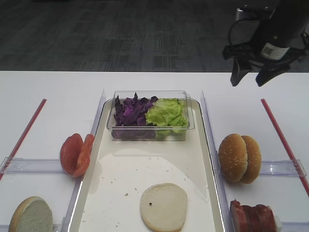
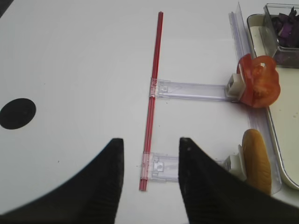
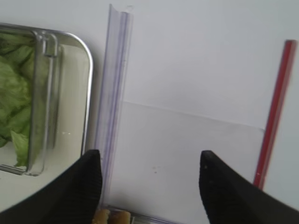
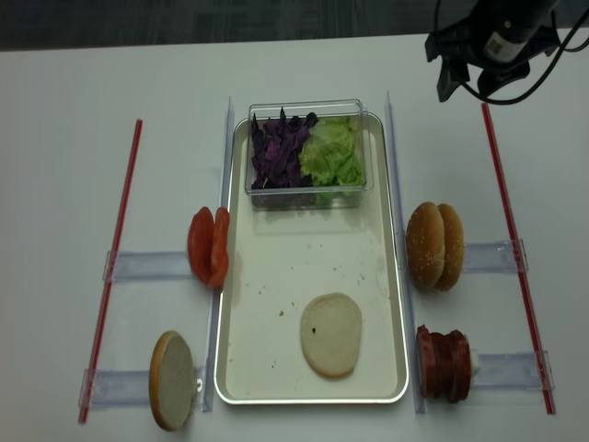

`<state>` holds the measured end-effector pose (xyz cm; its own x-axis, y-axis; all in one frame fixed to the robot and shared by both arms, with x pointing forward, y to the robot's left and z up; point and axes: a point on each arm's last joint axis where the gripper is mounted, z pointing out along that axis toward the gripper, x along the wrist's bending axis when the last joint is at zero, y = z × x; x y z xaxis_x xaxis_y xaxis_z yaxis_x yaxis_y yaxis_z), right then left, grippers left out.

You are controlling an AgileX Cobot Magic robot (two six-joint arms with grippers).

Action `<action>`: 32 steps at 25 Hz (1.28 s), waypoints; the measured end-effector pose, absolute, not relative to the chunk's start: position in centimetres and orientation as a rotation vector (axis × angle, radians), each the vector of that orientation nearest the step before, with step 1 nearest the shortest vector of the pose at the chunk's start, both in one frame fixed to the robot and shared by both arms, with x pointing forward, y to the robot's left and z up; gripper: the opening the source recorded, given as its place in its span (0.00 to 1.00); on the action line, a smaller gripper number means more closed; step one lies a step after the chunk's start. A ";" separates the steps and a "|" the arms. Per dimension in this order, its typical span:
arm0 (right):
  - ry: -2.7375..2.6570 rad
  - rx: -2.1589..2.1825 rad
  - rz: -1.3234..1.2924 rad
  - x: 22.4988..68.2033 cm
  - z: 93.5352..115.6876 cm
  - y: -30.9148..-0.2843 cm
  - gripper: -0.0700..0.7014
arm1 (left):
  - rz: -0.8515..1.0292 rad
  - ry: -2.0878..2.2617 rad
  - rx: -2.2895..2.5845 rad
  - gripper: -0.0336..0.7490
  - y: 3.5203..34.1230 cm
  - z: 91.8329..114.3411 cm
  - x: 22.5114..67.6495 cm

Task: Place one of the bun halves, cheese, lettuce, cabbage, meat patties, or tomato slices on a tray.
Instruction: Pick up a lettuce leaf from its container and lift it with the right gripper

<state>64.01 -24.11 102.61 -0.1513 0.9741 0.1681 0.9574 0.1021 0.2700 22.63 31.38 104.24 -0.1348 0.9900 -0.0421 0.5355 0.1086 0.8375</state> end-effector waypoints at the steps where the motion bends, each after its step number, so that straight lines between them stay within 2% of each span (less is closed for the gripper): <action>1: 2.316 1.987 0.495 64.3 102.6 -23.2 0.71 | 0.909 1.751 1.494 0.39 31.4 104.2 22.6; 15: 2.548 1.728 0.585 66.4 101.4 -14.0 0.71 | 0.909 1.750 1.493 0.39 31.4 104.2 22.6; 21: 2.616 1.641 0.586 66.8 100.4 -11.4 0.71 | 0.909 1.750 1.493 0.39 31.4 104.2 22.6; 32: 2.657 1.619 0.567 68.3 97.9 -10.7 0.71 | 0.909 1.750 1.493 0.39 31.4 104.2 22.6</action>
